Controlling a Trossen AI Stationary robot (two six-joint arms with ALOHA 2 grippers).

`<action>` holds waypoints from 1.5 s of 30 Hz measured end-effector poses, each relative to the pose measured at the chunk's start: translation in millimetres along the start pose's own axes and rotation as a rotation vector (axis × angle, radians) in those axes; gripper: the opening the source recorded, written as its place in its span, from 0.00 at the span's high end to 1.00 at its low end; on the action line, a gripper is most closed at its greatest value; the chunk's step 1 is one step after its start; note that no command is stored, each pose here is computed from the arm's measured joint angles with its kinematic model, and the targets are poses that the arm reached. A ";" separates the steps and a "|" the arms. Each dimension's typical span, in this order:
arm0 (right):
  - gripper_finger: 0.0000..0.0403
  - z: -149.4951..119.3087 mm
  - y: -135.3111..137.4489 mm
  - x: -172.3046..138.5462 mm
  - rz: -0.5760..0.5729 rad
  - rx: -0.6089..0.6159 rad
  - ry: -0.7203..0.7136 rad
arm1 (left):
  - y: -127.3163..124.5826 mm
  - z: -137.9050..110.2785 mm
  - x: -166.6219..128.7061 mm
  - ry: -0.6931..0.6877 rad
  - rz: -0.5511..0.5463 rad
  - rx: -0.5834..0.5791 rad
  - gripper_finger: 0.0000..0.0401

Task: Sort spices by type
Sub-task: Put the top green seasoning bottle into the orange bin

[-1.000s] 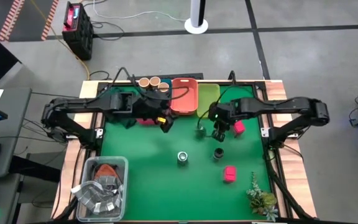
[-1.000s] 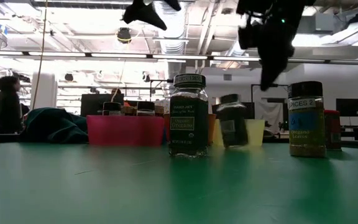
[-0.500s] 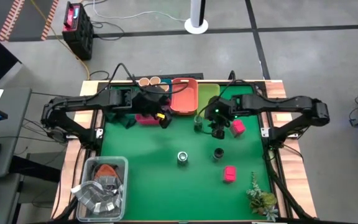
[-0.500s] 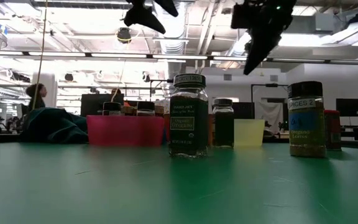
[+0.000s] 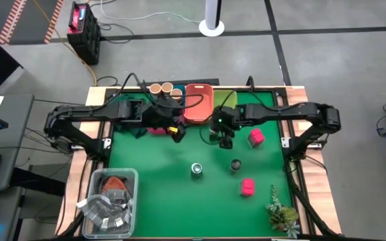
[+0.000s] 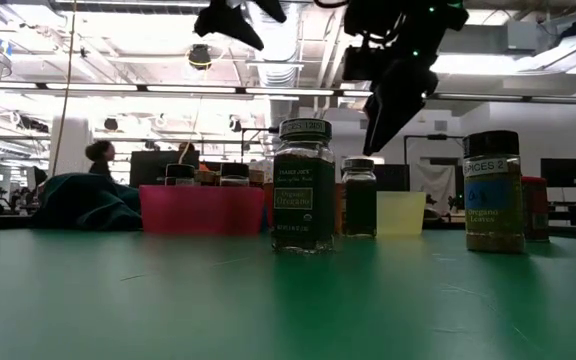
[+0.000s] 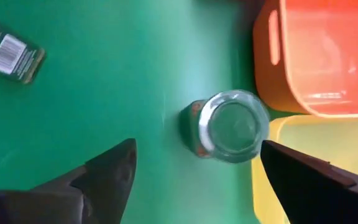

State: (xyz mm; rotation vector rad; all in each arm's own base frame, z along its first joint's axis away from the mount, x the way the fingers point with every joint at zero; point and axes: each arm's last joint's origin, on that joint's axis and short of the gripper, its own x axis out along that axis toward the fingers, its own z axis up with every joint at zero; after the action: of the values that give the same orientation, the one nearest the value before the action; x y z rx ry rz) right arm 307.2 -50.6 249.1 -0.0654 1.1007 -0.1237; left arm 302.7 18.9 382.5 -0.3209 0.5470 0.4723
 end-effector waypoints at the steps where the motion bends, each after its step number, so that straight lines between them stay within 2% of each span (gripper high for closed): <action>1: 0.10 0.1 -1.4 0.1 -0.003 0.003 -0.003 | 0.4 -0.9 0.0 0.008 0.005 0.003 0.29; 10: 0.18 13.2 -11.1 5.9 -0.034 0.003 -0.128 | 5.7 -8.0 -3.4 0.084 0.040 0.060 0.29; 19: 0.19 8.6 -17.9 28.4 -0.025 0.063 -0.044 | 22.4 0.6 -23.7 0.040 0.055 0.087 0.29; 25: 0.20 7.0 -17.1 30.8 -0.016 0.052 -0.022 | 32.1 4.8 -35.0 0.015 0.068 0.097 0.29; 28: 0.24 5.3 -16.6 33.9 -0.011 0.048 0.001 | 34.9 5.3 -35.5 0.016 0.076 0.097 0.29; 34: 0.41 2.8 -14.4 44.0 0.003 0.036 0.044 | 37.2 3.7 -36.6 0.036 0.087 0.108 0.29; 40: 0.44 2.3 -11.1 37.0 0.009 0.028 0.047 | 37.0 3.6 -36.5 0.037 0.086 0.109 0.29; 45: 0.44 14.8 -15.6 4.0 -0.006 0.034 -0.019 | 37.0 3.7 -36.5 0.036 0.086 0.113 0.29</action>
State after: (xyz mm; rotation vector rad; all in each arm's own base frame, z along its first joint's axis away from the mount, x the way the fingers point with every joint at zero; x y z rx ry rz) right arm 321.1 -66.7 254.1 -0.0392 1.0788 -0.1473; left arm 258.1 39.3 399.9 -0.1989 0.6220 0.5175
